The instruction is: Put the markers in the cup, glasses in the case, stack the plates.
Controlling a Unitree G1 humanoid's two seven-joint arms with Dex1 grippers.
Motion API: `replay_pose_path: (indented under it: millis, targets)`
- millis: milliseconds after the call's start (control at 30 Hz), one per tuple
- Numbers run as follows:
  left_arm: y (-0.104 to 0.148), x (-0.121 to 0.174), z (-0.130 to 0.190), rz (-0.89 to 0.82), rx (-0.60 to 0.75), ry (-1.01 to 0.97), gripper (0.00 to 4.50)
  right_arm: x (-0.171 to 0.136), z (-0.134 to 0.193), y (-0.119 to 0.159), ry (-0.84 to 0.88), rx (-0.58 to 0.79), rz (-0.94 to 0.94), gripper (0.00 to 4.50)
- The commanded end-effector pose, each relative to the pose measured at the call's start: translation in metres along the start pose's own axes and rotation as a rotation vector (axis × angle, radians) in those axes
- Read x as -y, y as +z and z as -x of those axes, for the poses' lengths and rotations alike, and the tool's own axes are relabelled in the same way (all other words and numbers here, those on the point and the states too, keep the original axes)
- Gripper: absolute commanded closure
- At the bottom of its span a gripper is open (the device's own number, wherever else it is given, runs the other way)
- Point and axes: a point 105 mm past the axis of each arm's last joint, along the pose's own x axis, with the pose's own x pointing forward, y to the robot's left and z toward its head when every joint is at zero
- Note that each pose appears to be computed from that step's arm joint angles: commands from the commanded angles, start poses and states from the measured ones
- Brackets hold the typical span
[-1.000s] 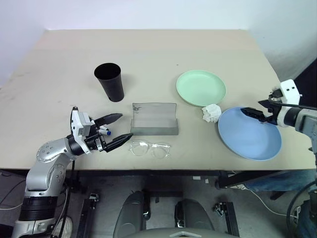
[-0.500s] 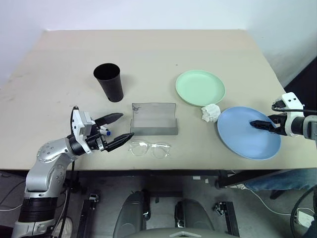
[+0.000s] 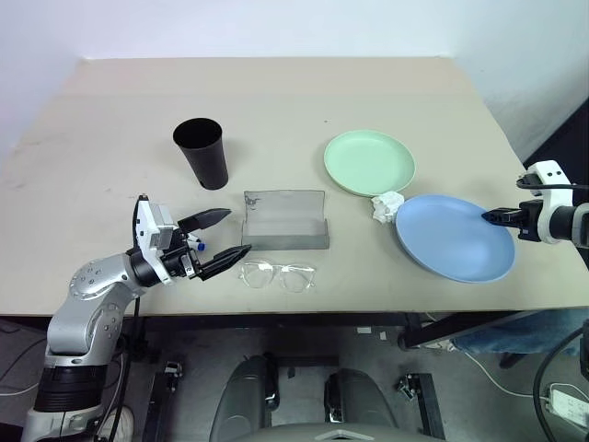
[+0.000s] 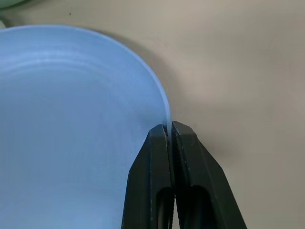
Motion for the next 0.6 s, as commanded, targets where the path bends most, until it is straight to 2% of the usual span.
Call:
replay_pose_path:
  millis: [33,300,600]
  targets:
    - [0.012,0.003,-0.003,-0.038,0.025,-0.019,0.0,-0.005,0.008,0.011,0.036,0.024,0.02,4.47]
    - [0.014,0.003,-0.005,-0.033,0.028,-0.019,0.0,-0.022,0.039,0.049,0.17,0.169,0.039,4.47]
    - [0.018,0.006,-0.009,-0.029,0.033,-0.018,0.0,-0.04,0.056,0.093,0.272,0.367,0.029,4.47]
